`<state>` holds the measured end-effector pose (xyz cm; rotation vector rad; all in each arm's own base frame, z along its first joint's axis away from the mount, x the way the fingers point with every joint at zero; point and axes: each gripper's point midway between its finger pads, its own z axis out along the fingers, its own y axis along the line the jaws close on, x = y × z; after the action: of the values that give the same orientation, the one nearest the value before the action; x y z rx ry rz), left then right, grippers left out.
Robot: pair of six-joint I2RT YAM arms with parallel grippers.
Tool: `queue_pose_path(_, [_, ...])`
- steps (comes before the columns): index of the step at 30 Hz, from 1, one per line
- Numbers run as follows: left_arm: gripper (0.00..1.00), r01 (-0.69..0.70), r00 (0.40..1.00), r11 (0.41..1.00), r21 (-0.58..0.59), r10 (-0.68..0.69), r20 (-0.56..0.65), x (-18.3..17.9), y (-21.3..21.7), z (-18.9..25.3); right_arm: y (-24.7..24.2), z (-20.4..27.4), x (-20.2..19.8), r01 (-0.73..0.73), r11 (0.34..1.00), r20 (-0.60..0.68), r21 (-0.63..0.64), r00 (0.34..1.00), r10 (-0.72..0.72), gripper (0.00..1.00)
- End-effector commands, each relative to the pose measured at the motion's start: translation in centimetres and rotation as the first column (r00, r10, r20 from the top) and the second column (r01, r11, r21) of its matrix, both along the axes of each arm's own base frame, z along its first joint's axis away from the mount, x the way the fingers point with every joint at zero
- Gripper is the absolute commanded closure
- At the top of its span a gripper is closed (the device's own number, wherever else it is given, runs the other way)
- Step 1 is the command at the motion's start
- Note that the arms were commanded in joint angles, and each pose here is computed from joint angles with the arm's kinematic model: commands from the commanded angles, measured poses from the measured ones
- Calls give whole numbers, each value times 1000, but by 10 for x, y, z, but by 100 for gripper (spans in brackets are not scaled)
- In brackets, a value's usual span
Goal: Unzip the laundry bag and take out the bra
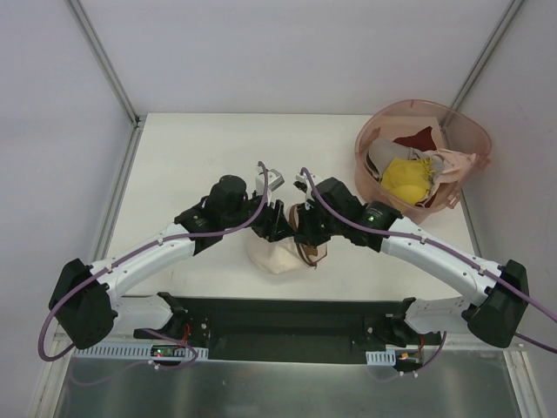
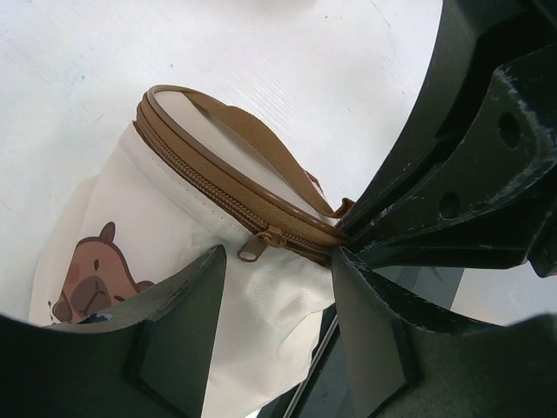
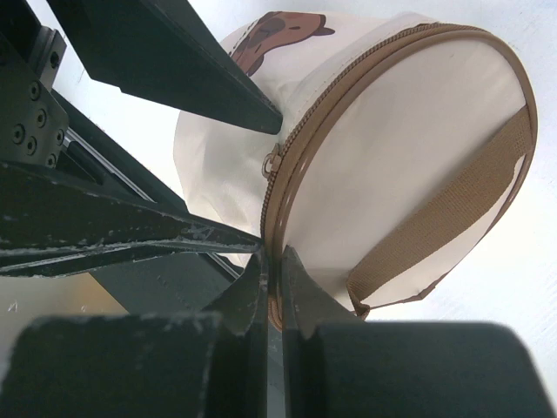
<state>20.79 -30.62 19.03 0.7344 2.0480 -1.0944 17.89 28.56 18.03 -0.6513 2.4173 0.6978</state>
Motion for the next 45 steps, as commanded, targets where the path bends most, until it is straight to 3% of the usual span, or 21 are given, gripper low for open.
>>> queue_pose_path(1, [48, -10, 996, 999, -41, 13, 86, 9, -4, 21, 7, 11, -3, -26, 999, 9, 45, 1000, 25, 99])
queue_pose_path(5, [47, -11, 996, 999, -38, 15, 89, 9, -4, 20, 7, 10, -3, -26, 999, 7, 43, 1000, 25, 99])
queue_pose_path(12, [55, 31, 997, 997, -64, -26, 79, 4, -10, 23, 8, 10, -3, -25, 999, 5, 44, 1000, 25, 99])
queue_pose_path(16, [73, 31, 997, 997, -66, -26, 75, 3, -9, 22, 8, 11, -3, -27, 999, 6, 45, 1000, 27, 99])
queue_pose_path(22, [83, -3, 996, 998, -62, 8, 90, 5, -4, 23, 7, 9, -3, -24, 999, 3, 43, 1000, 24, 99])
queue_pose_path(28, [100, -26, 995, 998, -61, 32, 99, 8, -1, 23, 8, 10, -3, -24, 999, 6, 45, 1000, 23, 99])
queue_pose_path(39, [100, -86, 988, 995, -57, 93, 120, 10, 10, 22, 9, 10, -4, -31, 998, 0, 48, 1000, 31, 99])
queue_pose_path(45, [100, -194, 966, 980, -53, 200, 162, 21, 26, 27, 10, 12, -7, -42, 998, 0, 54, 999, 43, 99])
